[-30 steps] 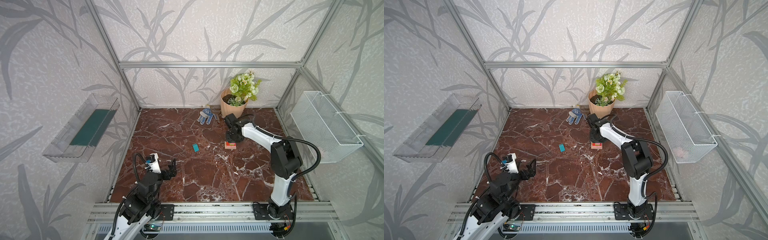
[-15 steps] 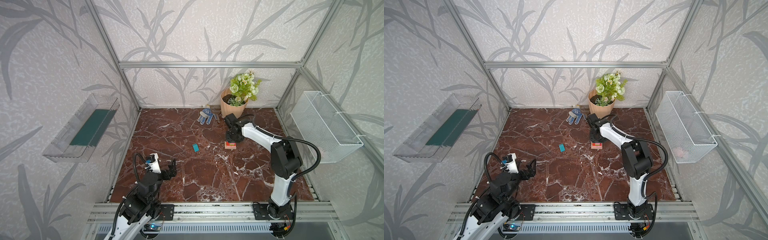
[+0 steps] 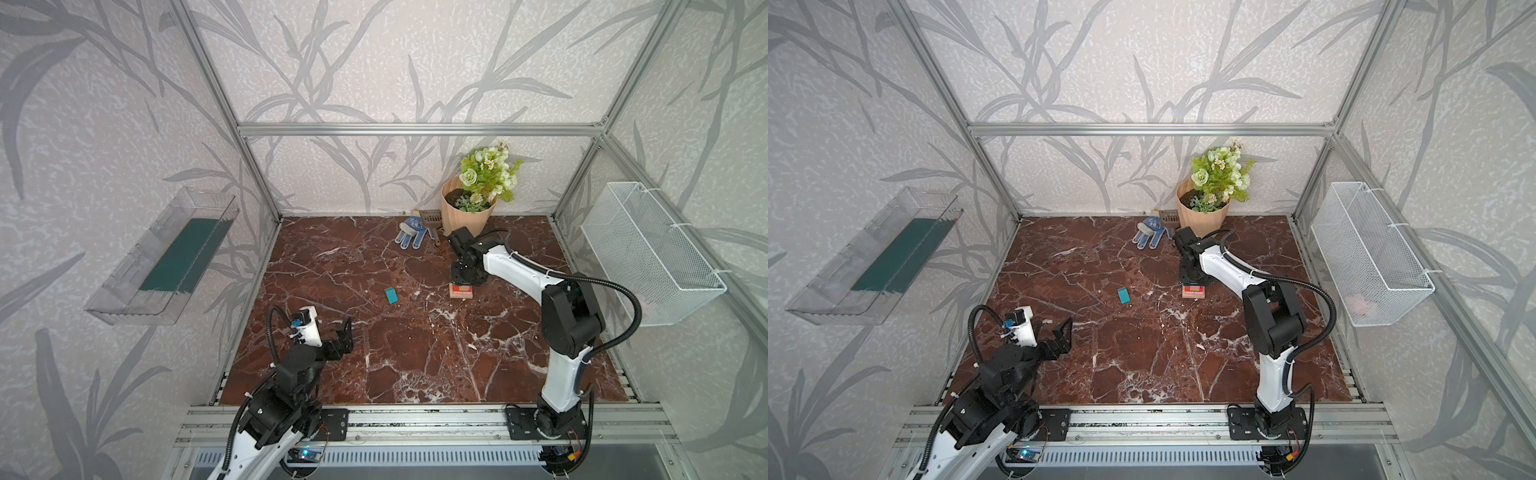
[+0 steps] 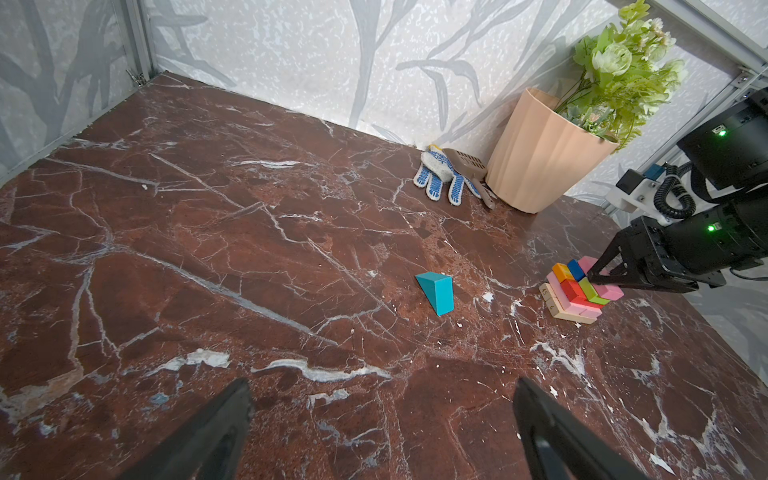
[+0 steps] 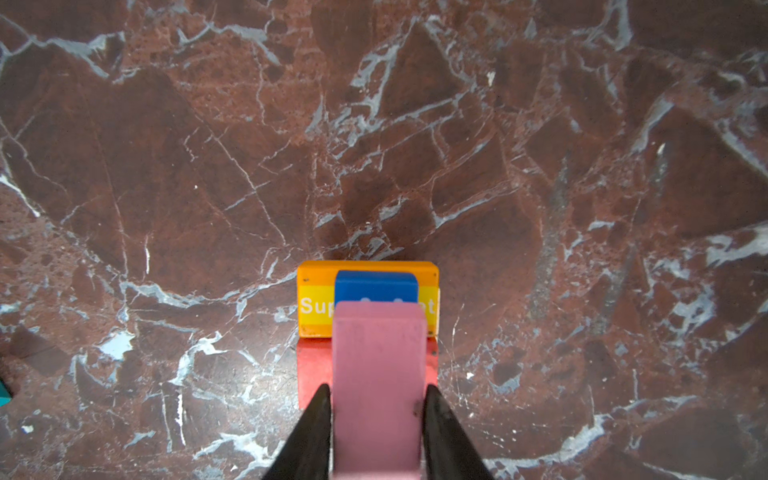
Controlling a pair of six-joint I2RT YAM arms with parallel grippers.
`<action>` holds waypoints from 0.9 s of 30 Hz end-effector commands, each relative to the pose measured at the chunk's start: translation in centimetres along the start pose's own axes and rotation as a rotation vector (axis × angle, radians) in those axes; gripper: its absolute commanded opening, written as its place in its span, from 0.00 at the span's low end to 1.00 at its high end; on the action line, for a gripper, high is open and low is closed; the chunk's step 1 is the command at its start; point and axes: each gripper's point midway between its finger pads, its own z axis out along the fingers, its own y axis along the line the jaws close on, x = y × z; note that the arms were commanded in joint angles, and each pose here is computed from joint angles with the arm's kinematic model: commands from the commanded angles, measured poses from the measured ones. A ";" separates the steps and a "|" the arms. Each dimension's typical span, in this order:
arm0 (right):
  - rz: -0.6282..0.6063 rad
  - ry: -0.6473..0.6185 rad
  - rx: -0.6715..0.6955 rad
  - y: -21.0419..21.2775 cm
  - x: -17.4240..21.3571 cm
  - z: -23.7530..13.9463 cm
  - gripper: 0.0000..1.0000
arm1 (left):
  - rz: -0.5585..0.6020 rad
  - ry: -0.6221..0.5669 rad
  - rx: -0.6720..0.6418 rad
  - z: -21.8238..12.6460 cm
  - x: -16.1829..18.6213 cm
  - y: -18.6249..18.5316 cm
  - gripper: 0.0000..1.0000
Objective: Build the wood block tower
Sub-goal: 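Lower the pink block with the right gripper onto the stack top, then open the right gripper and raise it off the pink block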
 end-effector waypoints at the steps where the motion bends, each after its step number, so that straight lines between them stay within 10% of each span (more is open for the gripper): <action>1: 0.011 -0.001 0.004 -0.1 -0.5 -0.6 0.41 | 0.002 -0.008 0.007 0.0 -0.3 -0.2 0.99; 27: -0.051 -0.237 -0.139 1.2 0.3 -10.9 0.62 | 0.003 -0.008 0.009 0.0 -0.3 -0.2 0.99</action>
